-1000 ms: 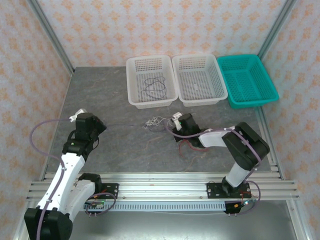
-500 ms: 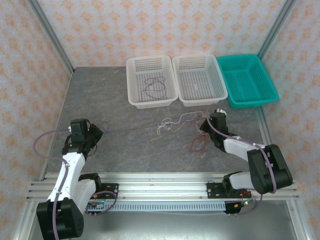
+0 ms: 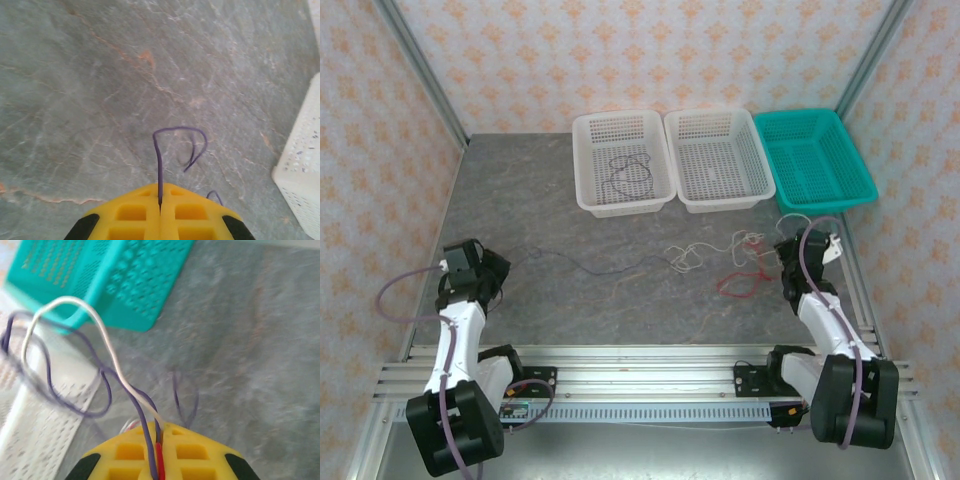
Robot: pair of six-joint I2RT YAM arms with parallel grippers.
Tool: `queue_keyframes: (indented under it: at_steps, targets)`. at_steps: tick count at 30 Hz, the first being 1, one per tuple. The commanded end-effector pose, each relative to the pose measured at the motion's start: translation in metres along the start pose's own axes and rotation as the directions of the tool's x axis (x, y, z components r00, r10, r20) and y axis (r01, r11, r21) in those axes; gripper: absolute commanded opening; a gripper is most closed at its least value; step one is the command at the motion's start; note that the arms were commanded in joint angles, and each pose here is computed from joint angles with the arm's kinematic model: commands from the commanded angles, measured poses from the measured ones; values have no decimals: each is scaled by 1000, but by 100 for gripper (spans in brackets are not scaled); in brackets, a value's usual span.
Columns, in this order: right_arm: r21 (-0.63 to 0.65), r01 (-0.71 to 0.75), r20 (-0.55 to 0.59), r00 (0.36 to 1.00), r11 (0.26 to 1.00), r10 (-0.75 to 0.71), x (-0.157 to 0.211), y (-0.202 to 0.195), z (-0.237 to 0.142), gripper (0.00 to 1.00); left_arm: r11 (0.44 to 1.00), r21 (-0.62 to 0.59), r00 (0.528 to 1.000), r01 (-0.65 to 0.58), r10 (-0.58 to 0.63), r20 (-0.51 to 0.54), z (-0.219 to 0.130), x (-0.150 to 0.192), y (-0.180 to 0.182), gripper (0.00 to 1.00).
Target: Untangle the cables
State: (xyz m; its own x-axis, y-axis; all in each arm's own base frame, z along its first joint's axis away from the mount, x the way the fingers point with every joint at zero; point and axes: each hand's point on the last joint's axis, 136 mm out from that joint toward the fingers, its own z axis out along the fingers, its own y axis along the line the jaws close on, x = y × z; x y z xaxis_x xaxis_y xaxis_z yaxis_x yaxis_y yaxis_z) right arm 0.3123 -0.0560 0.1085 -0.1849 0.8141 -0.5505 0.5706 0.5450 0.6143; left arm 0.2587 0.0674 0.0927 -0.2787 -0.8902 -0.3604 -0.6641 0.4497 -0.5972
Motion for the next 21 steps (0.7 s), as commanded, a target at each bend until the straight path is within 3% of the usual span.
queue_keyframes:
  at_steps: [1,3,6,10,11,13,14,17,21]
  targets:
    - [-201,124,-149,977,972,-155,38,39,-2,0,995,99,1000,-27,27,-5,6,2,-17,0]
    - [-172,194,-192,955,966,-226,56,35,-2,0,994,94,998,-53,54,-15,5,5,-20,0]
    - [-154,166,-239,950,974,-199,73,23,1,0,987,120,993,-110,113,-20,0,8,-31,0]
    - [-228,256,-353,878,939,-325,114,36,-3,0,957,214,979,-196,202,-8,-16,13,-66,0]
    - [-251,302,-381,843,920,-381,126,41,-5,4,949,227,975,-217,222,3,-22,14,-75,0]
    - [-229,373,-426,792,899,-437,135,44,-6,40,936,241,966,-256,257,27,-32,12,-91,0]
    - [-190,404,-433,784,895,-445,132,44,-6,52,931,245,962,-270,270,35,-37,11,-97,0]
    - [-130,487,-351,792,864,-500,110,60,-14,67,928,238,958,-287,284,45,-46,6,-105,0]
    - [-140,654,-118,734,743,-669,106,105,-43,72,921,247,954,-300,294,62,-54,3,-110,0]
